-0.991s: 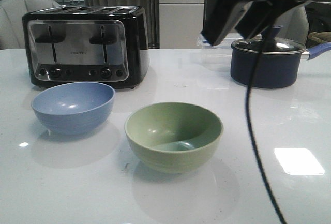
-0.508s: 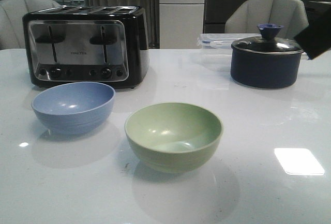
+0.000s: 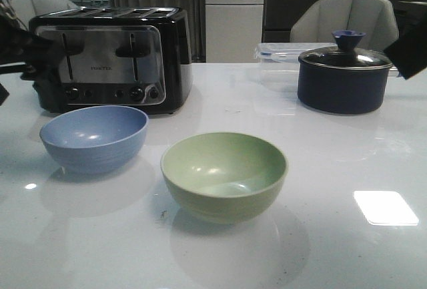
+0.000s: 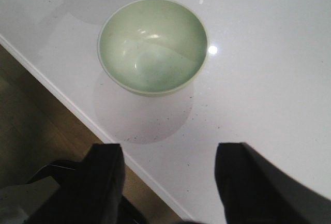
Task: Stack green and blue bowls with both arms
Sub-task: 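Lower the left gripper onto the rim of the light blue bowl and grasp it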
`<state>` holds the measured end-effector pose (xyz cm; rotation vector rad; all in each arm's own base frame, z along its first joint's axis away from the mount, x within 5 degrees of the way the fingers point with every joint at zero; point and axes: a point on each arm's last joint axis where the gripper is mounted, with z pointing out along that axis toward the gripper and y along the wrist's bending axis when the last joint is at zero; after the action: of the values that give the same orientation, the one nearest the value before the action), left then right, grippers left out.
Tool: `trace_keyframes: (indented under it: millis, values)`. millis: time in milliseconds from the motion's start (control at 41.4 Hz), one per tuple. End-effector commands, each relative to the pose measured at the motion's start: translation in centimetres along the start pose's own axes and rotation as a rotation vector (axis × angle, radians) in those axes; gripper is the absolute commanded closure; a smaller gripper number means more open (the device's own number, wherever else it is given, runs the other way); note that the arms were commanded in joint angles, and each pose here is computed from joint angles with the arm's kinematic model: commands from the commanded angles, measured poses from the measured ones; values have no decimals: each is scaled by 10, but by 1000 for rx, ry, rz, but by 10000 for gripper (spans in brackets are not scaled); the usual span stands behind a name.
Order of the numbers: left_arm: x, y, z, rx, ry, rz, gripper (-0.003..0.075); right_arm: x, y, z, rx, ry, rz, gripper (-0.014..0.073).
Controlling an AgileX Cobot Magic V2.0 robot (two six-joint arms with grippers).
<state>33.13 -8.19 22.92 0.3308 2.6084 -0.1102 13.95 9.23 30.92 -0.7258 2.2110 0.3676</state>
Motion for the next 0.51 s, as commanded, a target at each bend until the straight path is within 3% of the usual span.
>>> trace_keyframes:
  millis: [0, 193, 483]
  values:
    - [-24, -3, -1, 7, -89, -4, 102, -13, -1, -7, 13, -92, -12, 98]
    - [-34, -2, 26, 7, -52, -4, 200, -13, -1, -7, 13, -92, -12, 98]
    - [-30, -1, 31, 9, -1, -7, 495, -13, -1, -7, 13, -92, -12, 98]
